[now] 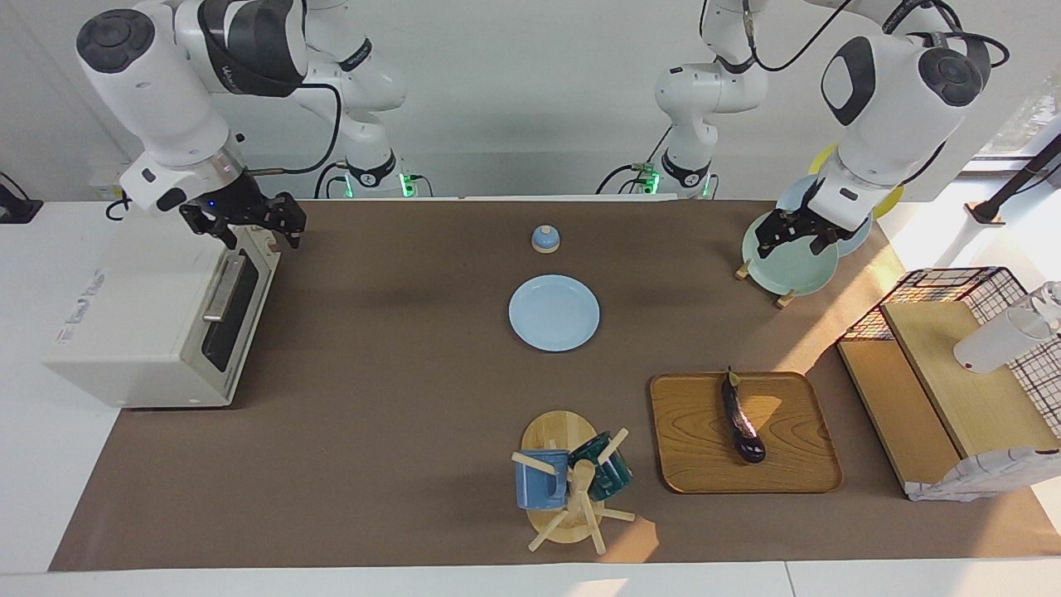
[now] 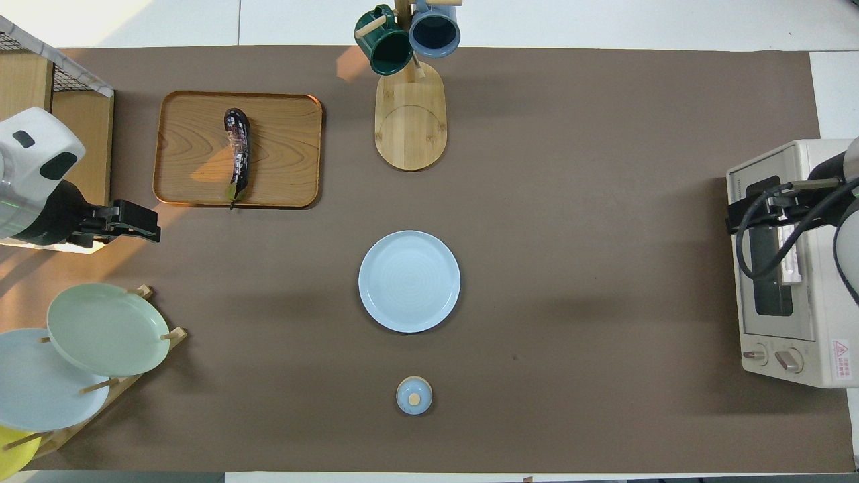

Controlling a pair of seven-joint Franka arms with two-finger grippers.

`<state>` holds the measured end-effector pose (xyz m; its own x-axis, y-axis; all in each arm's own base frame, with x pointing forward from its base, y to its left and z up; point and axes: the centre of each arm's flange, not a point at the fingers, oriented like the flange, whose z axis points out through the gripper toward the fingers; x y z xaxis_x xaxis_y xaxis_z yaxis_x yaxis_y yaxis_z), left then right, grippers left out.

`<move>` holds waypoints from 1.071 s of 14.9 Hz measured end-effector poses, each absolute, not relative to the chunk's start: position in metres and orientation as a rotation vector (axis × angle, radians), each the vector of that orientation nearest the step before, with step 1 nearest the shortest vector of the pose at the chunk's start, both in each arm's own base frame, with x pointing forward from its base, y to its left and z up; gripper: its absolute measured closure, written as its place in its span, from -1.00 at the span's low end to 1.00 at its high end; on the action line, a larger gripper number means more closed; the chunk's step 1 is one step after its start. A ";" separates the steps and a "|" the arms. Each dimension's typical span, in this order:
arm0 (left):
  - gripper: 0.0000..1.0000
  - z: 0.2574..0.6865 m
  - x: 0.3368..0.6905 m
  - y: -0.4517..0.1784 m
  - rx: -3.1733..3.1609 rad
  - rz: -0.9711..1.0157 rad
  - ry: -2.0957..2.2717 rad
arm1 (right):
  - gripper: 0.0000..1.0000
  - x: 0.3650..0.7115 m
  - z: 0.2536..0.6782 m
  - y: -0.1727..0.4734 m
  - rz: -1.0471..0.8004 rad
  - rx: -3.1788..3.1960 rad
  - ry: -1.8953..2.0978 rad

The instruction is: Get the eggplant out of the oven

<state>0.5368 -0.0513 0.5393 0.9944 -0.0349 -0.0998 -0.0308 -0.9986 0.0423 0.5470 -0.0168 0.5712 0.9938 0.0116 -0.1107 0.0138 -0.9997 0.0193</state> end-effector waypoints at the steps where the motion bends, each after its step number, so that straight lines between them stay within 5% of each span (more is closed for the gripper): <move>1: -1.00 0.540 0.537 -0.052 3.095 -0.151 -0.078 | -1.00 0.546 0.573 -0.017 -0.167 3.117 0.020; 7: -1.00 0.591 0.531 -0.057 3.124 -0.146 -0.134 | -1.00 0.543 0.578 -0.017 -0.159 3.118 0.020; 16: -1.00 0.590 0.536 -0.059 3.125 -0.110 -0.129 | -1.00 0.544 0.578 -0.011 -0.158 3.118 0.035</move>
